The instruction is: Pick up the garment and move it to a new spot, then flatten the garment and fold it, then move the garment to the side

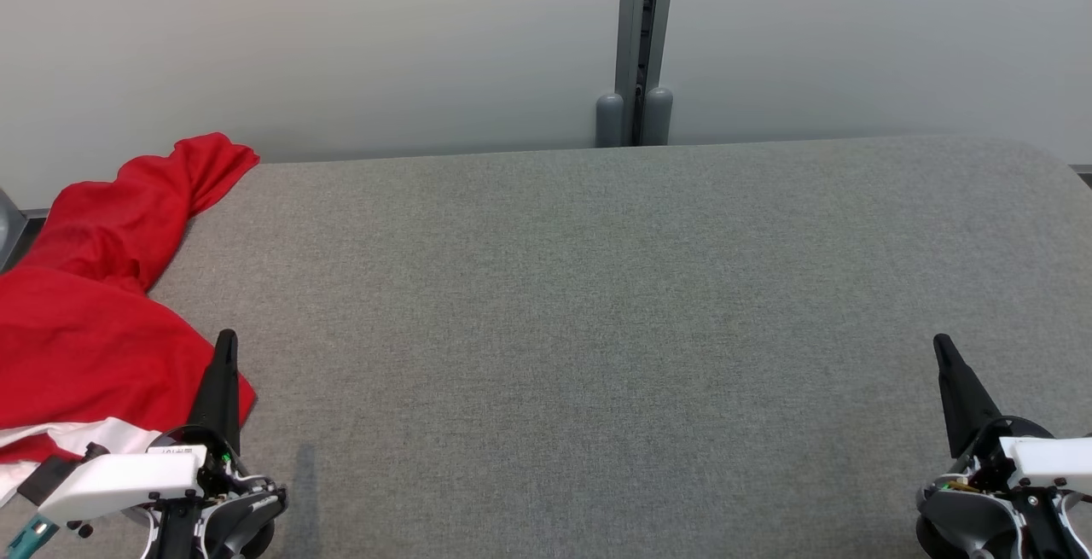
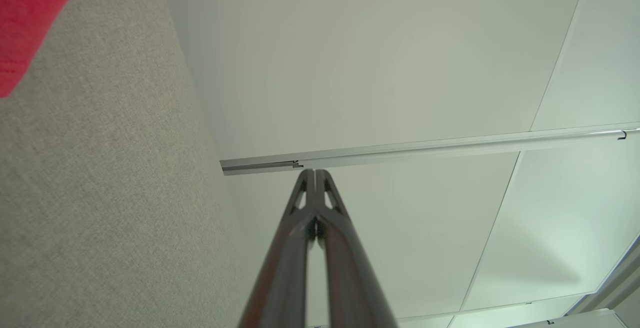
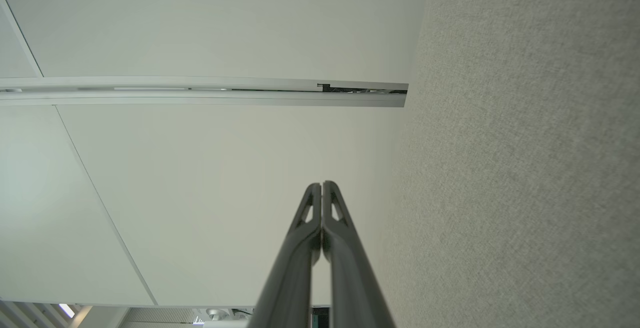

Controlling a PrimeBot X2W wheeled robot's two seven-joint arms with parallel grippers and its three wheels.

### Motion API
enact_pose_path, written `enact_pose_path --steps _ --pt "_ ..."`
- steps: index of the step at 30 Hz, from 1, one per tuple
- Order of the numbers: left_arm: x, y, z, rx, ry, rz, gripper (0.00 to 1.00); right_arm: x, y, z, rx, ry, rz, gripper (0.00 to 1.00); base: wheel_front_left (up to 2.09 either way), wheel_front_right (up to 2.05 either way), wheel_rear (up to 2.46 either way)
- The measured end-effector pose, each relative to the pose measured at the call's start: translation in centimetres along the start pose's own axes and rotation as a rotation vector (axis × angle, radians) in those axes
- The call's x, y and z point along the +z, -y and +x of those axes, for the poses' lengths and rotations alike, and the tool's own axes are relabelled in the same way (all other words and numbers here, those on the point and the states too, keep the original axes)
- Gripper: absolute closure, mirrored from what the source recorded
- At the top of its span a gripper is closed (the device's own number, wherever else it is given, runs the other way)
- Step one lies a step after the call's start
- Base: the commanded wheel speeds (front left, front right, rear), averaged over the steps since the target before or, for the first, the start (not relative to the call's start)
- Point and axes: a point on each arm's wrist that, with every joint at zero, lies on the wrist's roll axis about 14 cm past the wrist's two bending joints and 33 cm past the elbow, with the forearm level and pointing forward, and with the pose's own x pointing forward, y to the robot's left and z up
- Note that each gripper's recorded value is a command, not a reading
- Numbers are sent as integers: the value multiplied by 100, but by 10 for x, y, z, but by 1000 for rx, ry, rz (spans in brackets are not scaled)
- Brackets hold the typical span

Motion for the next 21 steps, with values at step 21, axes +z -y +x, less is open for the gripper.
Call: enact_pose_path --steps 21 --pt "0 0 0 0 0 0 100 0 0 0 0 0 0 100 0 0 0"
